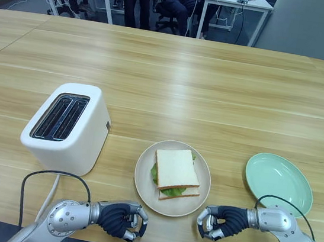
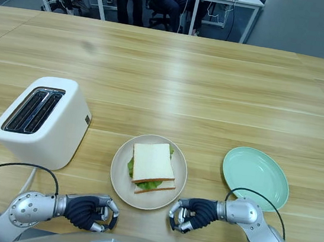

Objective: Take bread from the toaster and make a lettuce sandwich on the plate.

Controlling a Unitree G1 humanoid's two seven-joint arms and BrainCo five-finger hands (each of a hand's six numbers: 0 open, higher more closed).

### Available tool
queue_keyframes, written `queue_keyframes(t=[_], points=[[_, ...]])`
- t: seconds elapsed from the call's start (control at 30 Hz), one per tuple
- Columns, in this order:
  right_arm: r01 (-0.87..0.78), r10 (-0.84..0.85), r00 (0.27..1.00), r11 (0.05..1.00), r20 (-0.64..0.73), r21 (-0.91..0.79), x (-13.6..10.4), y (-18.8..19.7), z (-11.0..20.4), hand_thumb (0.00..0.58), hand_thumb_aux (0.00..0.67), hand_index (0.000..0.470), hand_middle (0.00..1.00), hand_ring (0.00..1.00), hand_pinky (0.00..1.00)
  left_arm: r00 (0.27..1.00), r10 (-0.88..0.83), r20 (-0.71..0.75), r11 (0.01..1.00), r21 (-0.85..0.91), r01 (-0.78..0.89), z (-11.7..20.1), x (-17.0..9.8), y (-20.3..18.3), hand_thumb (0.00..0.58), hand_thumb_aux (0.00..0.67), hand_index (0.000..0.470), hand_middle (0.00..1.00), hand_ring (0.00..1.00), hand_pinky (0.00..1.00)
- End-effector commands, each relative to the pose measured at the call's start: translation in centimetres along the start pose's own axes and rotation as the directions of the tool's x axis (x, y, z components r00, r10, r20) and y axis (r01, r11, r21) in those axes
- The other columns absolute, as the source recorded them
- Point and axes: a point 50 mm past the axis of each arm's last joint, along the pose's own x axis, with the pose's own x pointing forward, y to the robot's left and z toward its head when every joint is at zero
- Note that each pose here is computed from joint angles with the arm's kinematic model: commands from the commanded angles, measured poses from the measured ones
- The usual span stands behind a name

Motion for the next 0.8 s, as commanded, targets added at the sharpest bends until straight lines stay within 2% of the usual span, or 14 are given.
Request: queue_keyframes(t=[0.03, 0.2, 0.47, 0.8], points=[[-0.001, -0.002, 0.999, 0.998, -0.037, -0.067, 0.8, 0.0, -0.2, 0.580, 0.670, 0.460, 1.00, 1.00, 1.00, 0.998, -0.030, -0.061, 0.998, 0.058, 0.033, -1.2, 0.7, -0.1, 0.580, 0.670, 0.460, 1.00, 1.00, 1.00], [0.049, -0.060, 0.996, 0.985, -0.062, -0.168, 1.9, -1.0, -0.3, 0.580, 0.670, 0.460, 1.00, 1.00, 1.00, 0.991, 0.011, -0.134, 0.986, 0.165, 0.012, -2.8, 1.9, 0.5, 0.580, 0.670, 0.460, 1.00, 1.00, 1.00], [0.139, -0.152, 0.988, 0.962, -0.037, -0.234, 3.2, -2.5, 0.2, 0.580, 0.670, 0.460, 1.00, 1.00, 1.00, 0.981, 0.147, -0.129, 0.957, 0.270, -0.108, -3.1, 3.5, 3.5, 0.580, 0.670, 0.460, 1.00, 1.00, 1.00], [0.265, -0.299, 0.950, 0.924, -0.089, -0.277, 3.6, -5.3, -0.9, 0.580, 0.670, 0.460, 1.00, 1.00, 1.00, 0.949, 0.286, -0.135, 0.939, 0.236, -0.250, -4.7, 4.1, 7.6, 0.580, 0.670, 0.460, 1.00, 1.00, 1.00]])
